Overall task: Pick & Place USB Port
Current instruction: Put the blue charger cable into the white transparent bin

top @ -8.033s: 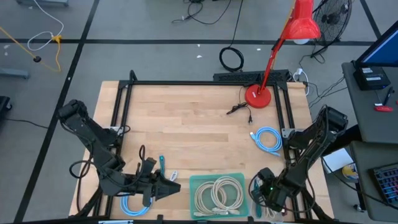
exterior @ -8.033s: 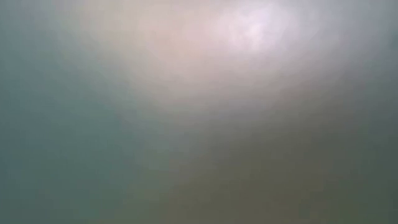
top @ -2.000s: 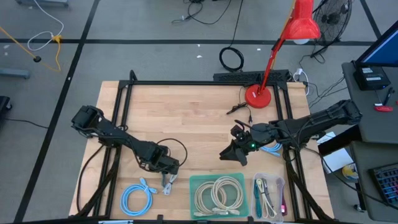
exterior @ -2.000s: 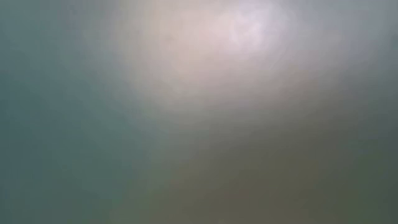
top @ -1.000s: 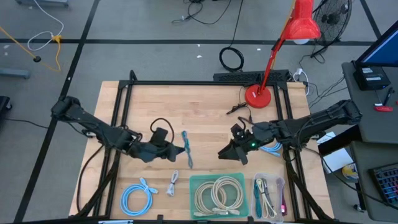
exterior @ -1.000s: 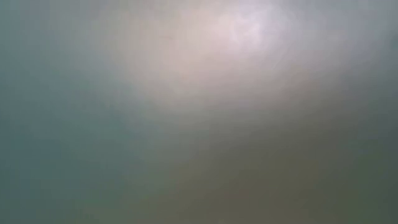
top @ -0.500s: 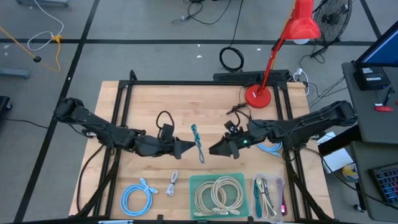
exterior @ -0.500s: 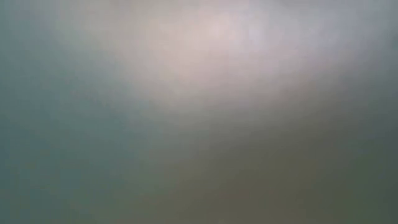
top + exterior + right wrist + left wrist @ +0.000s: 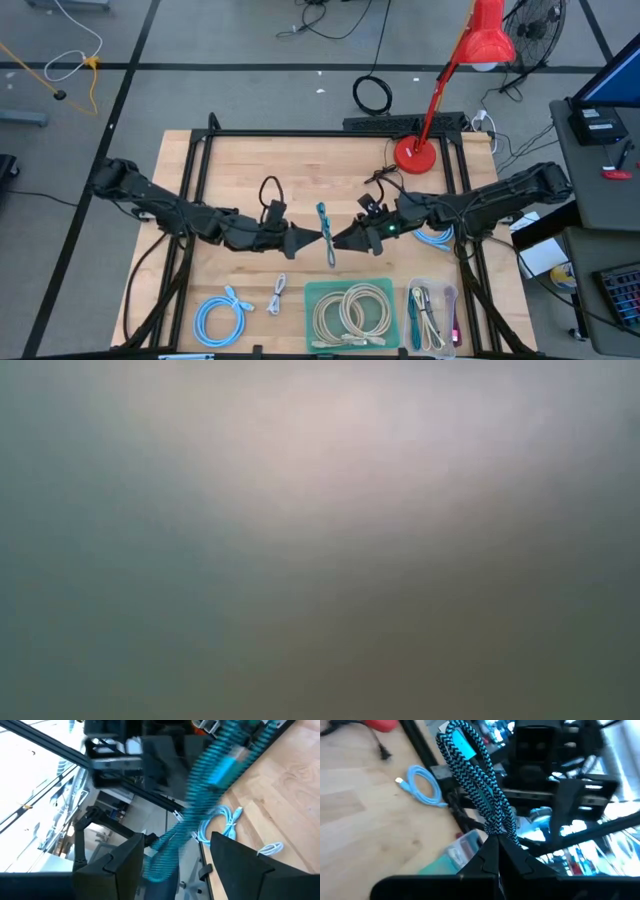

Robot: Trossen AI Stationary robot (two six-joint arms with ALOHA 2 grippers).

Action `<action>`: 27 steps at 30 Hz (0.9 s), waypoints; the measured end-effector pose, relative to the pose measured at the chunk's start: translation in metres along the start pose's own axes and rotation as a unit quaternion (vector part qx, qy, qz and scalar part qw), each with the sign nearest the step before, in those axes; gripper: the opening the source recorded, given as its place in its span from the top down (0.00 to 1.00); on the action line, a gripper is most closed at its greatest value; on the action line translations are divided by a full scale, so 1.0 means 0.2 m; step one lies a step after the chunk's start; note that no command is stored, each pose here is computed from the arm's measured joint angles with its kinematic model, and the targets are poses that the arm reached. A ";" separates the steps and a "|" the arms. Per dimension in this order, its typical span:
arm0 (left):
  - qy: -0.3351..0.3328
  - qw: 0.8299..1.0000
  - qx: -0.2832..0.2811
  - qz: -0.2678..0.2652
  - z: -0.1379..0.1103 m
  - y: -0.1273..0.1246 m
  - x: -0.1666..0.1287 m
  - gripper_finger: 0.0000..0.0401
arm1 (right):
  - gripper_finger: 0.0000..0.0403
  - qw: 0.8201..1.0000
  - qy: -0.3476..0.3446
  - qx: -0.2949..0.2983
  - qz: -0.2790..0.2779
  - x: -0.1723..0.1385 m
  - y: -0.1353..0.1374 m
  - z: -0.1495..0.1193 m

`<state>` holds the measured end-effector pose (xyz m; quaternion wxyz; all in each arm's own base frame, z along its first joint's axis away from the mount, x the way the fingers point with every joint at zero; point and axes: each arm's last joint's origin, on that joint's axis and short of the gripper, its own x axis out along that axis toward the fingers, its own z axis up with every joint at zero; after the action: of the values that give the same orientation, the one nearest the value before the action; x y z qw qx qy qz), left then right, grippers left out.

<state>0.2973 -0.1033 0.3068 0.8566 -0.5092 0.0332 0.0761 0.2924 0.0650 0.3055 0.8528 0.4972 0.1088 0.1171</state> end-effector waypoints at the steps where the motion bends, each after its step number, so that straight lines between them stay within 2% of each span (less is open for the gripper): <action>1: 0.002 1.000 0.000 -0.009 0.01 -0.02 0.01 1.00 | 0.45 1.000 0.001 0.000 -0.002 0.00 0.00 0.00; 10: 0.021 1.000 0.017 -0.013 0.02 -0.09 0.09 1.00 | 0.45 1.000 -0.012 -0.005 -0.008 0.00 -0.01 0.01; 17: 0.040 0.999 0.017 0.002 -0.01 -0.05 0.13 1.00 | 0.49 1.000 -0.013 -0.007 -0.009 0.00 -0.01 0.01; 20: 0.034 0.999 0.017 0.002 -0.01 -0.06 0.13 1.00 | 0.55 1.000 -0.010 -0.005 -0.011 0.00 -0.01 0.01; 27: 0.032 0.999 0.016 -0.002 0.00 -0.06 0.13 1.00 | 0.78 1.000 -0.007 -0.011 -0.009 0.00 0.00 0.00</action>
<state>0.3249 -0.1058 0.3142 0.8634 -0.4974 0.0609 0.0577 0.2923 0.0649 0.3047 0.8599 0.4878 0.1061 0.1068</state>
